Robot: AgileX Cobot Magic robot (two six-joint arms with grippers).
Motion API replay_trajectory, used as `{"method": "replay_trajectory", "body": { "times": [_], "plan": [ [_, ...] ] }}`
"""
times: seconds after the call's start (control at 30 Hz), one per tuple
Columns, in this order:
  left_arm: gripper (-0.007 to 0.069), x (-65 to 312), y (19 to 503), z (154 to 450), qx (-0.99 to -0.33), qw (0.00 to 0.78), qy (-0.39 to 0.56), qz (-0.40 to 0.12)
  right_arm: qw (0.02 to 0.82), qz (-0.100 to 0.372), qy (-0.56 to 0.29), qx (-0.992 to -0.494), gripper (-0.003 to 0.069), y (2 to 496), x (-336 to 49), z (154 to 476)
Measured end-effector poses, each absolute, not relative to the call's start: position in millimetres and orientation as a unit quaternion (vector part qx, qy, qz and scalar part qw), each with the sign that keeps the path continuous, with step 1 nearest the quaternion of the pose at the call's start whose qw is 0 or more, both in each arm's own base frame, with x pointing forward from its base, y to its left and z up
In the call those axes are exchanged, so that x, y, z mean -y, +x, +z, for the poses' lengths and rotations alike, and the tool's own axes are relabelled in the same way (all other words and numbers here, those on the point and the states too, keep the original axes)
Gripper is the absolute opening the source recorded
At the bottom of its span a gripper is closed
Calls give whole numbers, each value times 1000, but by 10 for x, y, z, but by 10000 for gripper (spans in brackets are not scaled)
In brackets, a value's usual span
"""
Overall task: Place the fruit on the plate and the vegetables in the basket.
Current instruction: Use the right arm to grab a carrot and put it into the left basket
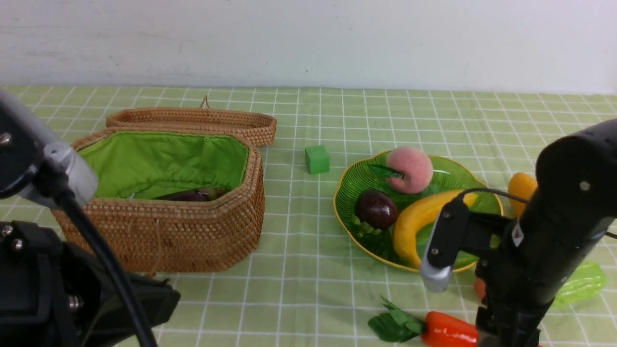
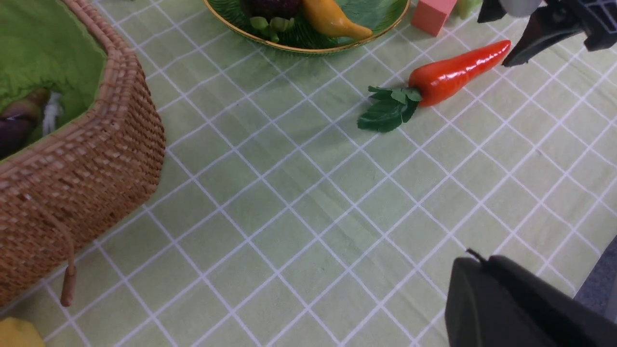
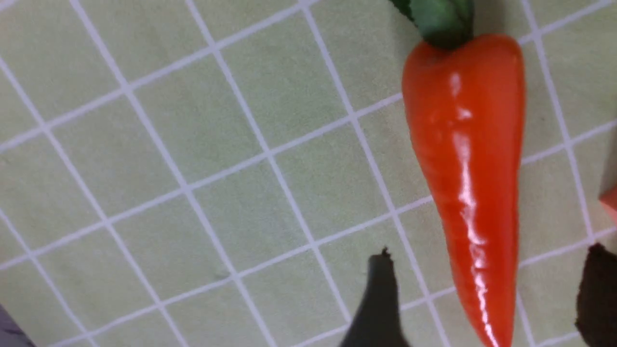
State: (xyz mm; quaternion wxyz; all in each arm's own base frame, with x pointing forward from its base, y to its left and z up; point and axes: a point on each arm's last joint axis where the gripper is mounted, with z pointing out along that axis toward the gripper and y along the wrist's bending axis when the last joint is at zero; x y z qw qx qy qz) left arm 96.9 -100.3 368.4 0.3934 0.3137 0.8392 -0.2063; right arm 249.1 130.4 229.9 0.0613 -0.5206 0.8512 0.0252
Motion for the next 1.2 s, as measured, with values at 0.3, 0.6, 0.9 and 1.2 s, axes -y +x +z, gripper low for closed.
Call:
{"method": "replay_trajectory", "body": {
  "times": [0.3,0.6,0.9,1.2],
  "plan": [
    [-13,1002,967,3681,-840,392,314,-206,66,10,-557,-828,588,2731,-1400,1903],
    [-13,1000,965,3678,-841,390,314,-205,34,11,-560,-827,365,2788,-1424,1661],
    [-13,964,990,3666,-847,393,308,-181,27,17,-549,-835,363,2790,-1433,1668],
    [-13,850,1089,3673,-866,418,241,-129,108,113,-509,-846,363,2507,-1813,2793]
  ]
}}
